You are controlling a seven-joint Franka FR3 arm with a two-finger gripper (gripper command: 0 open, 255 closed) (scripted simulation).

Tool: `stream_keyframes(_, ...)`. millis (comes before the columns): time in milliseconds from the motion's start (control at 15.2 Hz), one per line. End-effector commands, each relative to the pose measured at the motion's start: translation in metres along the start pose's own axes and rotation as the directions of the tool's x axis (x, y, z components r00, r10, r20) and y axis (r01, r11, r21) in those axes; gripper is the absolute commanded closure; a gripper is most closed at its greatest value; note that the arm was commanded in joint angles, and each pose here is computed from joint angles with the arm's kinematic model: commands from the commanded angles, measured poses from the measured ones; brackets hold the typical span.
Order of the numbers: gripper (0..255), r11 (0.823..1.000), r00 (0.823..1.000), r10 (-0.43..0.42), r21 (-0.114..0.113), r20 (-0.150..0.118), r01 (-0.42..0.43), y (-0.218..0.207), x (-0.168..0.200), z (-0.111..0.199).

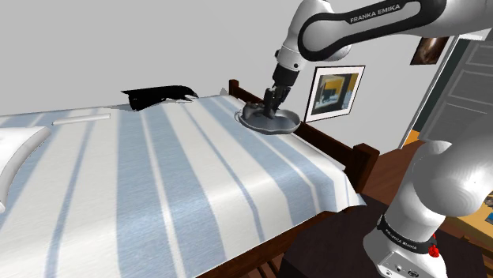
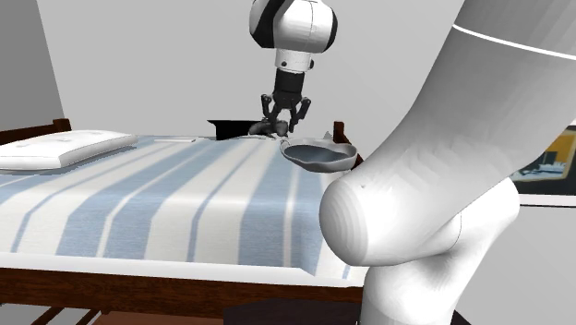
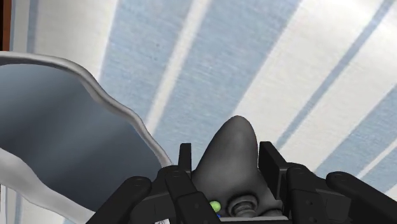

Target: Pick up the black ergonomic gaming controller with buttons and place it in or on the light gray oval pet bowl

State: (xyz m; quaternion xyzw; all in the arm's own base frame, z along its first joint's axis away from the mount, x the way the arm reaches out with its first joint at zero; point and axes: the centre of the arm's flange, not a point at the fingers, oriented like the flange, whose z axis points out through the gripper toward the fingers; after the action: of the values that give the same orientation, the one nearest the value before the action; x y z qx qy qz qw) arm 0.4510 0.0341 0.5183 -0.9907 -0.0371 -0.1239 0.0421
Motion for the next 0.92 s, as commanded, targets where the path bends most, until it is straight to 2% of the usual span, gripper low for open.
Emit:
stream_keyframes(0, 255, 1.000, 1.000, 0.000, 0.000, 0.000, 0.000, -0.002, 0.003, -0.011)
stream_keyframes(198, 255, 1.000, 1.000, 0.000, 0.000, 0.000, 0.000, -0.002, 0.006, -0.022)
stream_keyframes(858, 255, 1.000, 1.000, 0.000, 0.000, 0.000, 0.000, 0.124, 0.045, -0.023)
